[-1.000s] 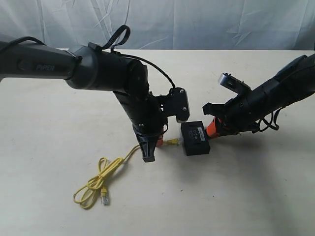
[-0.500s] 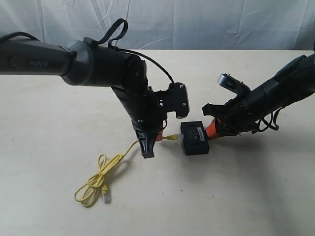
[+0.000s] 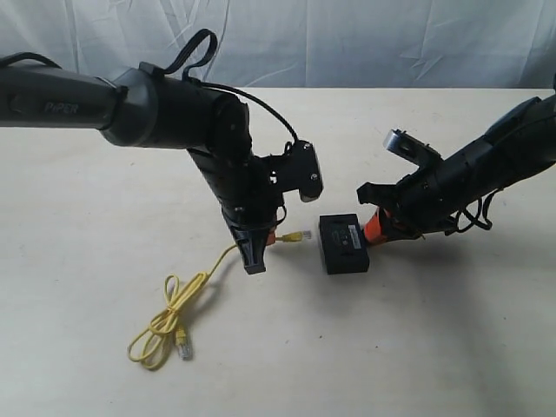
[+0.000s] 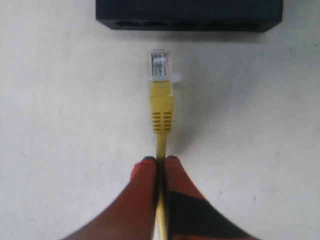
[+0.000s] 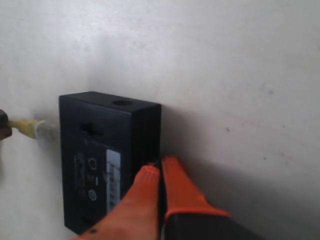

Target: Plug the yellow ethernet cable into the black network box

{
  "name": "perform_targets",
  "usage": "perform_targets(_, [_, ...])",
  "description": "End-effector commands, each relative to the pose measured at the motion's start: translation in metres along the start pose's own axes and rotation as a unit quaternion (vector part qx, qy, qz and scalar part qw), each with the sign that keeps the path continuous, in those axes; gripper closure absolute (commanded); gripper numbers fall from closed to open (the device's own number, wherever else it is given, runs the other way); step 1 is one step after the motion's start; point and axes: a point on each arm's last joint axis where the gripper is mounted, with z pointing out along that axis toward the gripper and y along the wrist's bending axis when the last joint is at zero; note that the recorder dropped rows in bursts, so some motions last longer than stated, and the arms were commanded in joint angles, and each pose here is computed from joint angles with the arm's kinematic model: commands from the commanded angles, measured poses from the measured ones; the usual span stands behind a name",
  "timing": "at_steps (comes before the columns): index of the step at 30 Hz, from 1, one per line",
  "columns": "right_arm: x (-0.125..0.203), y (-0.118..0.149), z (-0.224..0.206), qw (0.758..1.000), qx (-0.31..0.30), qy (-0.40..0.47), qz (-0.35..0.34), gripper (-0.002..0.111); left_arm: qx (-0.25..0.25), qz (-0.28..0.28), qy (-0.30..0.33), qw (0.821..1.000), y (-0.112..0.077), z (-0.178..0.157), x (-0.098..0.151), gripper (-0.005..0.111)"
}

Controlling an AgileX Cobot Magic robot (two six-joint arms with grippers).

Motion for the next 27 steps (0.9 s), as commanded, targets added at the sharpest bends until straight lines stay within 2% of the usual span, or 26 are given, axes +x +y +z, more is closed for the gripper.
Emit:
perform_targets(1, [-0.005,0.002,-0.01,1.0,0.005,-0.011,-0.015,0.109,0.005,-0.013,-0.005,1.0,-0.002,-0.002,0.005,0.107])
perform_targets(6, [-0.009,-0.001,-0.018,1.0,-0.019,-0.002,-0.009,0.109,0.024,0.008,-0.032,0.999,-0.008,0.002,0.003,0.107])
perform_targets(11, [-0.009,-0.004,-0.015,1.0,-0.017,-0.005,-0.003,0.109,0.018,0.011,-0.038,0.999,-0.007,0.002,0.002,0.107])
perform_targets(15, [-0.011,-0.004,-0.012,1.0,-0.027,-0.014,-0.001,0.109,0.053,0.03,-0.053,0.997,-0.013,0.001,0.0,0.107])
perform_targets(21, [-0.014,-0.002,-0.012,0.999,-0.042,-0.029,-0.002,0.109,0.075,0.034,-0.073,0.994,-0.017,0.0,-0.004,0.107])
perform_targets(27, [-0.014,-0.001,-0.012,0.999,-0.044,-0.031,-0.002,0.109,0.072,0.034,-0.068,0.994,-0.017,0.0,-0.003,0.107])
